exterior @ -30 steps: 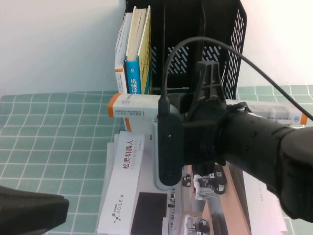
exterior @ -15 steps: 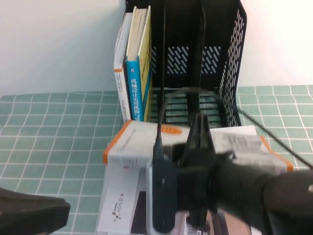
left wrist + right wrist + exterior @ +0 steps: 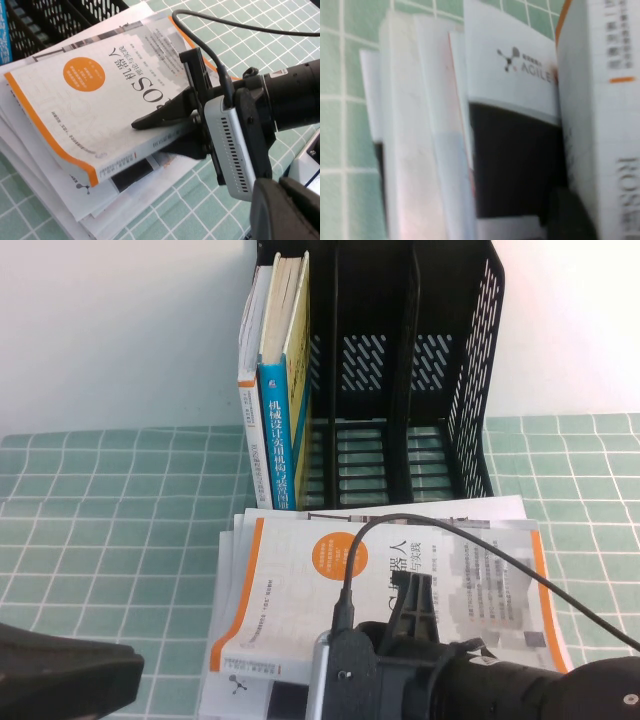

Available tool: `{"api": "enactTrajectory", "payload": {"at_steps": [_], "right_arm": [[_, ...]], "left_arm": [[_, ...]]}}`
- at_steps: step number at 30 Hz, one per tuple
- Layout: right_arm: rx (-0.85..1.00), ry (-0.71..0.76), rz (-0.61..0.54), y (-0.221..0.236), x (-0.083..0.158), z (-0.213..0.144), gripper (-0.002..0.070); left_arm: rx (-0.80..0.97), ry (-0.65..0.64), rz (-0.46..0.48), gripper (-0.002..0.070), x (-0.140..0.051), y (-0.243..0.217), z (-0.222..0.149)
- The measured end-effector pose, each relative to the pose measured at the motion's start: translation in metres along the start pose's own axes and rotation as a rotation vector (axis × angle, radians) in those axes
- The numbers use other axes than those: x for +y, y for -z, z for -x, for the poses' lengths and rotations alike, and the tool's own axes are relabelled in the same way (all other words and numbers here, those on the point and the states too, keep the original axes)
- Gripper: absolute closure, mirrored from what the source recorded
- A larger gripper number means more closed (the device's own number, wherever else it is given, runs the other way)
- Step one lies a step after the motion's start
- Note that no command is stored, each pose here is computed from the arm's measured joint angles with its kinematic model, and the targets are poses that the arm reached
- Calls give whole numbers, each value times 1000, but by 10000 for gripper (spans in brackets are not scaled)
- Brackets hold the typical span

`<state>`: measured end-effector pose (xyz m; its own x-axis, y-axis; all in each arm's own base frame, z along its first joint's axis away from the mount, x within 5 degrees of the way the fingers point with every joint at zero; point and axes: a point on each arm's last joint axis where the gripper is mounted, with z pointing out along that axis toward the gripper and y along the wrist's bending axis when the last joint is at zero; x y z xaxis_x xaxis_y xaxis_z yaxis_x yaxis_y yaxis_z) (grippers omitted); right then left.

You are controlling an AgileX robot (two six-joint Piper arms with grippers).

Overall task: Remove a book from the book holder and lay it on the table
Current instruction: Place the picked book on the book

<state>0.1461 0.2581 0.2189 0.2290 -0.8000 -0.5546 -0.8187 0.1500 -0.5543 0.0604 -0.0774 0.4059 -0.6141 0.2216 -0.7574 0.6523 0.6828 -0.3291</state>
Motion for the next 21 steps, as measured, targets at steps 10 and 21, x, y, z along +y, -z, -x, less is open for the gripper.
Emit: {"api": "enactTrajectory", "payload": {"at_steps": [10,21], "right_arm": [[-70,-253,91,0,8,6,206],[-77,-256,193,10,29,-12,220]], "left_arm": [[29,0,0,678,0,0,-3],[106,0,1,678,0,1,-10]]}}
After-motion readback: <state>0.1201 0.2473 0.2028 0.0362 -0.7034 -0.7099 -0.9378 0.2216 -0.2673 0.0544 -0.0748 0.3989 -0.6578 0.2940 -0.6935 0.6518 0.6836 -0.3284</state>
